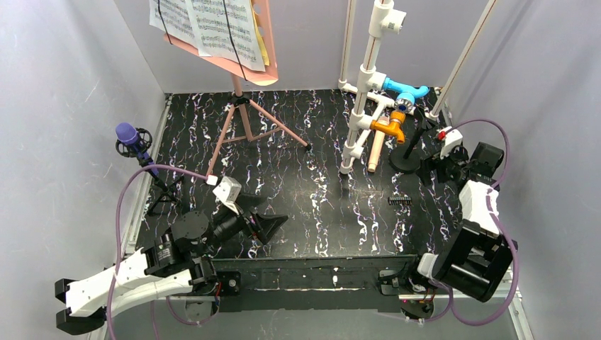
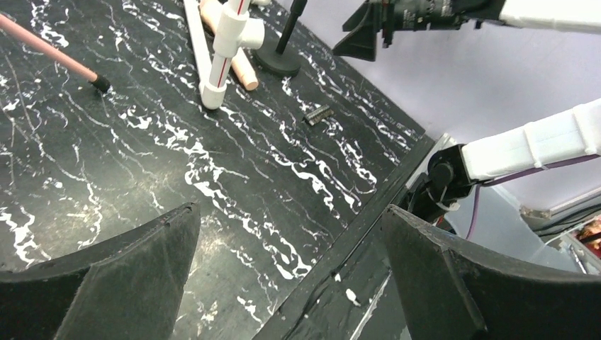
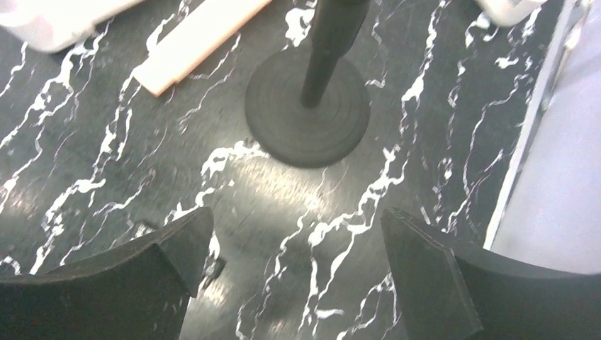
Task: Pack up the instrument practice props
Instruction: Place the microphone stand at the center of the board, then pick up the microphone stand with the microphone from the center of the board.
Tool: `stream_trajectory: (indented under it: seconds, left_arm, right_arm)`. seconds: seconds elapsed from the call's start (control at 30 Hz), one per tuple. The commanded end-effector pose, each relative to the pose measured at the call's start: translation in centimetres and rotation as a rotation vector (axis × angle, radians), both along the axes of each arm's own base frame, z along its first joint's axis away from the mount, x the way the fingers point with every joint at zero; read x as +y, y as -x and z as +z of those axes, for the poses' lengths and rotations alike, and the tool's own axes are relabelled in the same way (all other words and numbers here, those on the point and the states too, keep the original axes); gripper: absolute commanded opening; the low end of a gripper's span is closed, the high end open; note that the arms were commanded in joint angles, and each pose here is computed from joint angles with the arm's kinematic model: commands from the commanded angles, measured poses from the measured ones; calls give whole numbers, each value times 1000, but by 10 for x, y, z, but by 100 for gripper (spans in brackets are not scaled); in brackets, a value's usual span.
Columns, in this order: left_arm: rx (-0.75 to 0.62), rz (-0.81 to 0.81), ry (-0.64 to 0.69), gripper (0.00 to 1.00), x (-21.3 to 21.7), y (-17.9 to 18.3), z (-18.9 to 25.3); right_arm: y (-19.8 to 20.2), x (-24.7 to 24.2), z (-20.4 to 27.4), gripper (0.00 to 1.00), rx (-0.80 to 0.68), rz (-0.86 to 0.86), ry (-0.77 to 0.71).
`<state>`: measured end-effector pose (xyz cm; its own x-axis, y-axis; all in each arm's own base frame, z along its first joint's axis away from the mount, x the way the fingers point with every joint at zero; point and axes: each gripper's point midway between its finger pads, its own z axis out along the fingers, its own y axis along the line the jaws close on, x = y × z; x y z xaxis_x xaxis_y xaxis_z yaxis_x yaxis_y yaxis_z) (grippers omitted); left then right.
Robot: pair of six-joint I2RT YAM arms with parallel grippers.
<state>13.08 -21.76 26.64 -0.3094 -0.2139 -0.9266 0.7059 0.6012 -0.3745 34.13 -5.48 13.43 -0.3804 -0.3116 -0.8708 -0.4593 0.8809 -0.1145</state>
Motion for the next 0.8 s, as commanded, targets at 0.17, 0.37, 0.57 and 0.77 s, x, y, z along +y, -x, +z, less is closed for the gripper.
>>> stream_trajectory:
  seconds: [0.17,0.37,0.57,0.77]
  left_arm:
    - [73,41,-177,100,26,4,-12]
    - [126,90,-229,100,43,4,-15]
    - [166,112,-260,100,51,7,-16]
    - [170,131,-250,100,57,6,-15]
  right_arm:
    - [60,12,-6,98,158,51,55]
    - [80,24,12,98,175,90,61]
    - [107,52,23,98,239,211,-27]
    - [132,80,26,98,336,353,-146]
